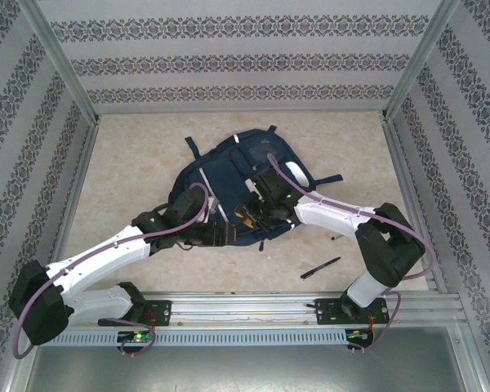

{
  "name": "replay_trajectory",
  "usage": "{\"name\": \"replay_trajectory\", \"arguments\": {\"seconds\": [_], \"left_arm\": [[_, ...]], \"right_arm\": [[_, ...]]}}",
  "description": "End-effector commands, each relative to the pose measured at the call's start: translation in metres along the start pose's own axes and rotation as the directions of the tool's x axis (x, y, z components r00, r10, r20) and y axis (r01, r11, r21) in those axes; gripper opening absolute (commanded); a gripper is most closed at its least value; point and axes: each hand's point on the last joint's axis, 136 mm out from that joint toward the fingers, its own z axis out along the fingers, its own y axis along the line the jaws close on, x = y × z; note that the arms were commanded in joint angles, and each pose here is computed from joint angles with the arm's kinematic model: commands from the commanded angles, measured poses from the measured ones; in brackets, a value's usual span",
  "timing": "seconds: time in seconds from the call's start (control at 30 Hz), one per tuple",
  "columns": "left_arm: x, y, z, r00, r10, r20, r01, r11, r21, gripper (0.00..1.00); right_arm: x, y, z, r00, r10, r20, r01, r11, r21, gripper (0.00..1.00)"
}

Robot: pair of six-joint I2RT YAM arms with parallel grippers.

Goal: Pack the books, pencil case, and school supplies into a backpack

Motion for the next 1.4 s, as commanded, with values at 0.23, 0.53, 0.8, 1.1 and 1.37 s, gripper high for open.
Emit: {"name": "replay_trajectory", "arguments": {"seconds": [0.23, 0.53, 0.8, 1.1, 1.37], "left_arm": [[-0.051, 0.032, 0.007, 0.955, -0.246, 0.165, 0.273, 0.947, -0.170, 0.66], [-0.054, 0.017, 0.037, 0.949, -0.308, 0.063, 0.313, 0.945, -0.098, 0.51], [-0.034, 0.023, 0.019, 0.960, -0.279, 0.018, 0.278, 0.952, -0.130, 0.52], [-0.014, 0.027, 0.004, 0.911, -0.412, 0.017, 0.411, 0.906, -0.098, 0.51], [-0.017, 0.018, 0.017, 0.904, -0.428, -0.008, 0.427, 0.903, -0.046, 0.52]], "right_arm": [[0.012, 0.016, -0.029, 0.881, -0.467, -0.074, 0.465, 0.884, -0.036, 0.55], [-0.015, 0.009, -0.052, 0.611, -0.792, -0.007, 0.792, 0.611, -0.004, 0.51], [0.006, 0.002, -0.075, -0.522, -0.847, 0.098, 0.851, -0.525, -0.004, 0.52], [-0.006, 0.000, -0.036, -0.868, -0.492, 0.061, 0.491, -0.870, -0.035, 0.42], [-0.035, -0.004, -0.003, -0.922, -0.374, -0.100, 0.372, -0.927, 0.033, 0.44]]}}
